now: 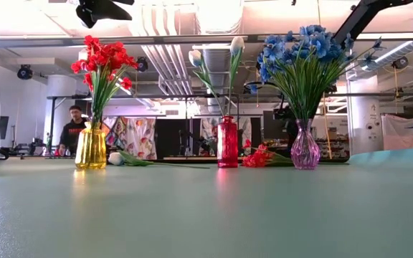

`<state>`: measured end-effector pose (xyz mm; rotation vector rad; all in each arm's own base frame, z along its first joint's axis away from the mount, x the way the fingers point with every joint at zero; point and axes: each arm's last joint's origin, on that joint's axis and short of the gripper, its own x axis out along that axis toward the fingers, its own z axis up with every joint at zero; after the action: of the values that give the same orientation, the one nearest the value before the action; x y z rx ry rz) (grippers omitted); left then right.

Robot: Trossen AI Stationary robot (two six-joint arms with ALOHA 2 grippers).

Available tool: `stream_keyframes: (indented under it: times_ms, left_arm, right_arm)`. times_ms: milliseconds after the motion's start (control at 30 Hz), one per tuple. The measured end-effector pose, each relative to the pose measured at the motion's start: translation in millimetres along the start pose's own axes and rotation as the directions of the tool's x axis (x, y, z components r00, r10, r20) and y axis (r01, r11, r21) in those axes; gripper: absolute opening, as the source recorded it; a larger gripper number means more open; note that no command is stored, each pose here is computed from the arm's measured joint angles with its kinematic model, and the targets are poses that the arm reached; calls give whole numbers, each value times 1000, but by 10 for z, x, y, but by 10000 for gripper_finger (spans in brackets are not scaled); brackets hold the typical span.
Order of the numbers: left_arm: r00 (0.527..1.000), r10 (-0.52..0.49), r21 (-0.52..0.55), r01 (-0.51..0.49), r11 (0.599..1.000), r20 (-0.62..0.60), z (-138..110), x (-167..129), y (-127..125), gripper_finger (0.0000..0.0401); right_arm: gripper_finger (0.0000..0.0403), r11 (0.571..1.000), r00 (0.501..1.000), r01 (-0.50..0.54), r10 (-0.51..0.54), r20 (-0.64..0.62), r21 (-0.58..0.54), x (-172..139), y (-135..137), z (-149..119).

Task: Sort flowers into vase by color
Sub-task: Put the red flower into the yellow vase

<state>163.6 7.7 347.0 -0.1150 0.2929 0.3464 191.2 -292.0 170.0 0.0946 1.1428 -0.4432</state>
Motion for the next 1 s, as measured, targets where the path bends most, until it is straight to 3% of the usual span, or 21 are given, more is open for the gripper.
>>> stream_keyframes:
  times_ms: [533, 1000]
  left_arm:
    - [1000, 1, 0, -1, 1000, 0, 0, 1, 0, 207]
    - [1000, 1, 1, -1, 1000, 0, -1, 2, 0, 207]
  right_arm:
    - [238, 1000, 999, 14, -14, -29, 18, 346, -79, 9]
    - [118, 998, 999, 38, -38, -11, 58, 260, -101, 27]
